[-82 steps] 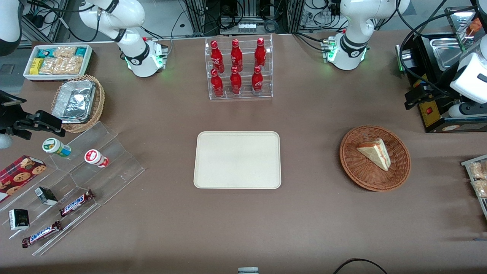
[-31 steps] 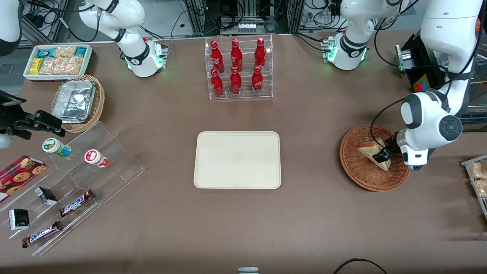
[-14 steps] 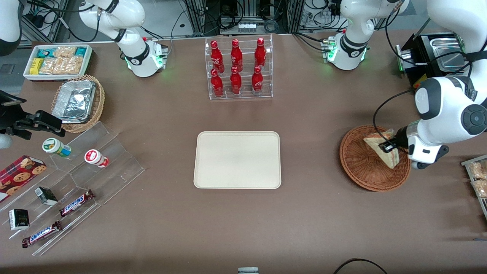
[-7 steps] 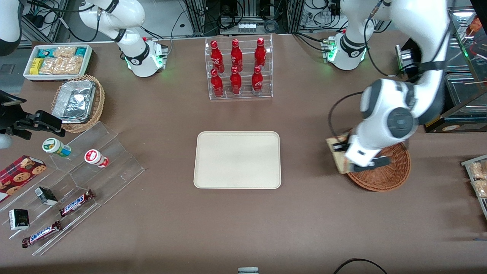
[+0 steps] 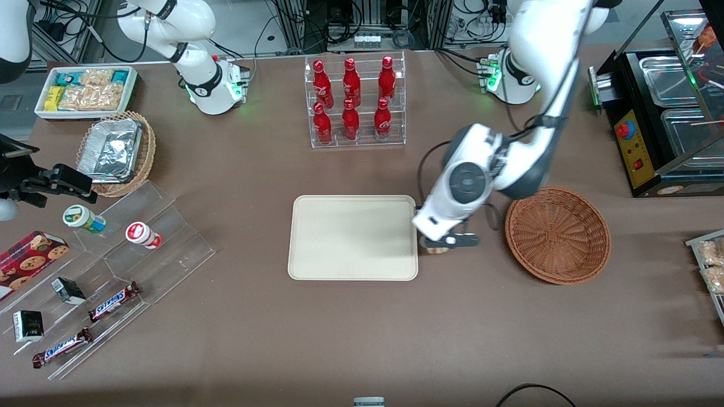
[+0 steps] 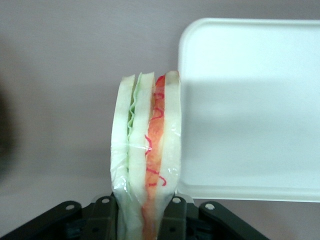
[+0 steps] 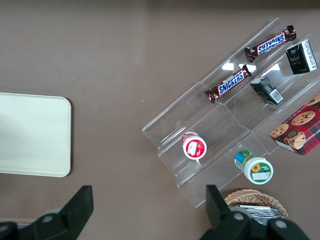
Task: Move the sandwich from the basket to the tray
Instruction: 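Lift the sandwich out of the basket toward the white tray, then lower the sandwich onto the white tray and open the left gripper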
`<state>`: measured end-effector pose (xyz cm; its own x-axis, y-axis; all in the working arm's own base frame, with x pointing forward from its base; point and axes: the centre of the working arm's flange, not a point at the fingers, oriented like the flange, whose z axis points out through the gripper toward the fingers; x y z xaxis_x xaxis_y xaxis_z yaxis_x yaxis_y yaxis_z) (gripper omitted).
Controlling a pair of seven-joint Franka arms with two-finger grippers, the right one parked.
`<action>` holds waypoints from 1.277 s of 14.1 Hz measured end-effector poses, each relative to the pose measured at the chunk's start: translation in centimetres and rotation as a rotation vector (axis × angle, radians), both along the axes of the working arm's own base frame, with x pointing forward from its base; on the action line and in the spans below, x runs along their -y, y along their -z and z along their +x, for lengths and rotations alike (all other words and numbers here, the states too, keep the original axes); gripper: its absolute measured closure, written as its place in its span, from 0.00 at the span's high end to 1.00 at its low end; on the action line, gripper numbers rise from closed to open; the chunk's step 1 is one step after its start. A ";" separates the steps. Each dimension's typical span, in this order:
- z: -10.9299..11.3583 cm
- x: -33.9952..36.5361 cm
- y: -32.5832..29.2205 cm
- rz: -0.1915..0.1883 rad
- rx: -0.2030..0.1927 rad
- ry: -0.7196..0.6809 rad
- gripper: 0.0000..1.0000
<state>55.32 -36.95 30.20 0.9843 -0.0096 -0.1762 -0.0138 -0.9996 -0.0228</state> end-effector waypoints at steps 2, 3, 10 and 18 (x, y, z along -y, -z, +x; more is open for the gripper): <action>-0.1 2.5 1.9 -0.007 0.009 0.028 0.32; -0.1 3.3 2.7 -0.014 0.020 0.035 0.33; -0.4 5.5 8.0 -0.051 0.062 0.047 0.37; -0.2 5.8 8.5 -0.078 0.062 0.025 0.38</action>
